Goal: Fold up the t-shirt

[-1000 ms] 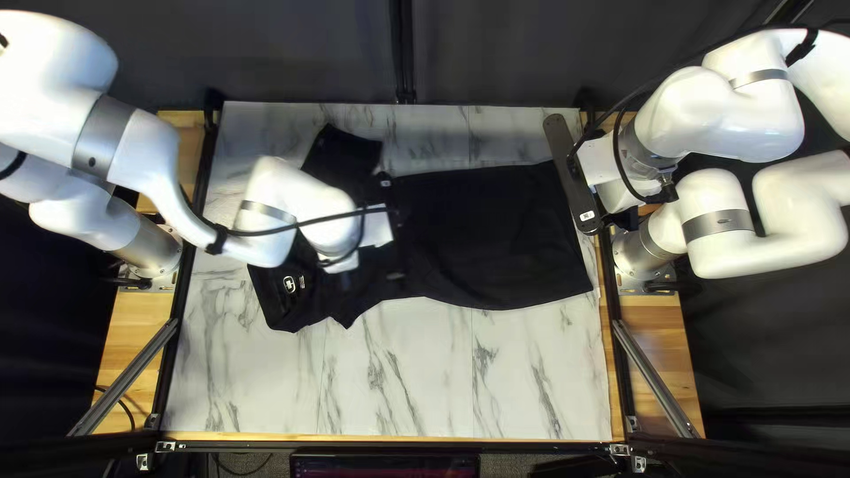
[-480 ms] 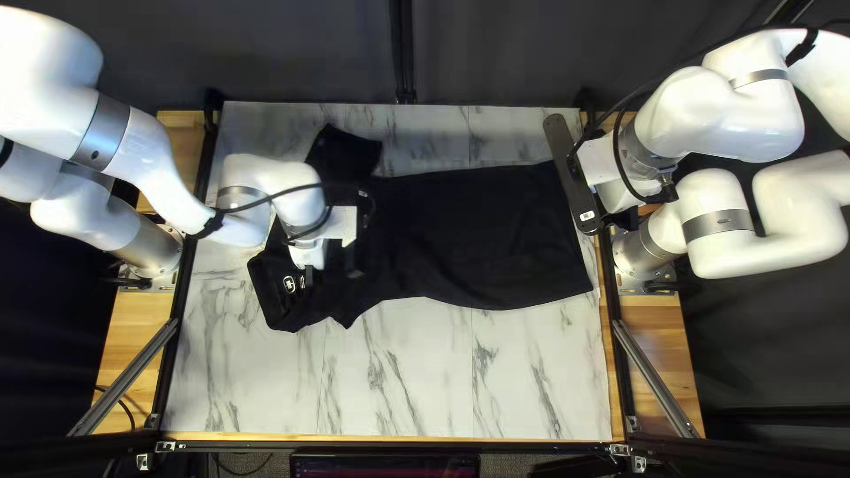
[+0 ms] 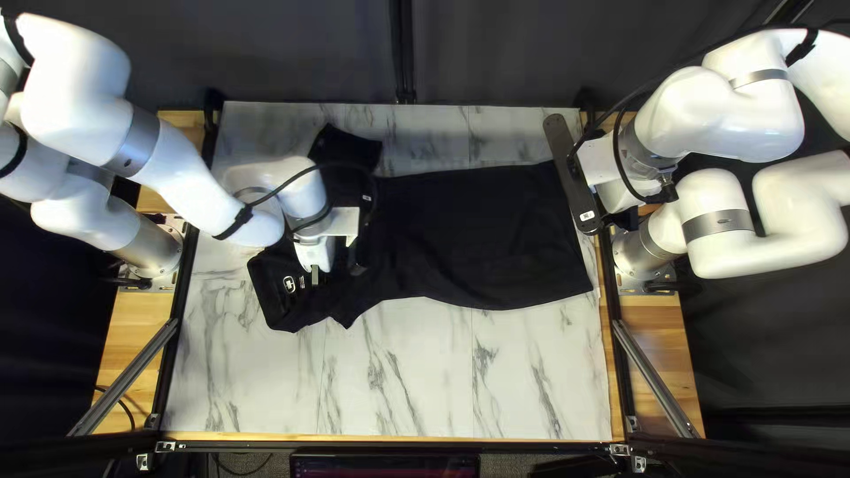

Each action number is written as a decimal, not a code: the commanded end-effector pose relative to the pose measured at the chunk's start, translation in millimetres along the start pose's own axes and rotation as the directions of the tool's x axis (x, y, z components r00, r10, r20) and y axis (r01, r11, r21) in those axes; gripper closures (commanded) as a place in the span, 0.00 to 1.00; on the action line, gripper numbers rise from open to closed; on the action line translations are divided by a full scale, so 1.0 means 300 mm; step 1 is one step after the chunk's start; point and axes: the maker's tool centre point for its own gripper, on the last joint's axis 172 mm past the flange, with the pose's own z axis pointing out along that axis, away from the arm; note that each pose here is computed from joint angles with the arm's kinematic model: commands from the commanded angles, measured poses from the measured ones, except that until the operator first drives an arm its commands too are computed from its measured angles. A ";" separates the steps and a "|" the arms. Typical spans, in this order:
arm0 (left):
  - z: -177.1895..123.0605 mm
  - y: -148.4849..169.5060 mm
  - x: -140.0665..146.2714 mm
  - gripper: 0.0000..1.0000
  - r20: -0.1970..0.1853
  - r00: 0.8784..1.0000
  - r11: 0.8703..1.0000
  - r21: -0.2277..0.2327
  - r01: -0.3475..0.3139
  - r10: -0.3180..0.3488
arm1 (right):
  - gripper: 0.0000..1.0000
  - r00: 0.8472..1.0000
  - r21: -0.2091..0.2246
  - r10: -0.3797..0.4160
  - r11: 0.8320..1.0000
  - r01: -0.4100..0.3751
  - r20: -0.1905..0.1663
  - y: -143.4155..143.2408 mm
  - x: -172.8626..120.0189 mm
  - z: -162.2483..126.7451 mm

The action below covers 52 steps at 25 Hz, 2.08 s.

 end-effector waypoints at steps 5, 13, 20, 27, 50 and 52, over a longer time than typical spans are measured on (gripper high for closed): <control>-0.111 0.220 -0.052 1.00 0.004 1.000 0.999 0.028 -0.024 0.024 | 0.00 1.000 0.000 0.000 1.000 0.000 0.000 0.000 0.000 0.000; -0.165 0.406 -0.108 1.00 0.026 0.998 0.996 0.072 -0.056 0.054 | 0.00 1.000 0.000 0.000 1.000 0.000 0.000 0.000 0.000 0.000; -0.191 0.490 -0.137 1.00 0.030 0.998 0.994 0.087 -0.065 0.062 | 0.00 1.000 0.000 0.000 1.000 0.000 0.000 0.000 0.000 0.000; -0.214 0.570 -0.154 1.00 0.022 0.997 0.993 0.087 -0.079 0.078 | 0.00 1.000 0.000 0.000 1.000 0.000 0.000 0.000 0.000 0.000; -0.405 0.188 -0.078 1.00 -0.015 1.000 0.992 0.125 0.008 -0.006 | 0.00 1.000 0.000 0.000 1.000 0.000 0.000 0.000 0.000 0.000; -0.401 0.149 -0.080 1.00 -0.025 0.999 0.992 0.126 0.027 -0.024 | 0.00 1.000 0.000 0.000 1.000 0.000 0.000 0.000 0.000 0.000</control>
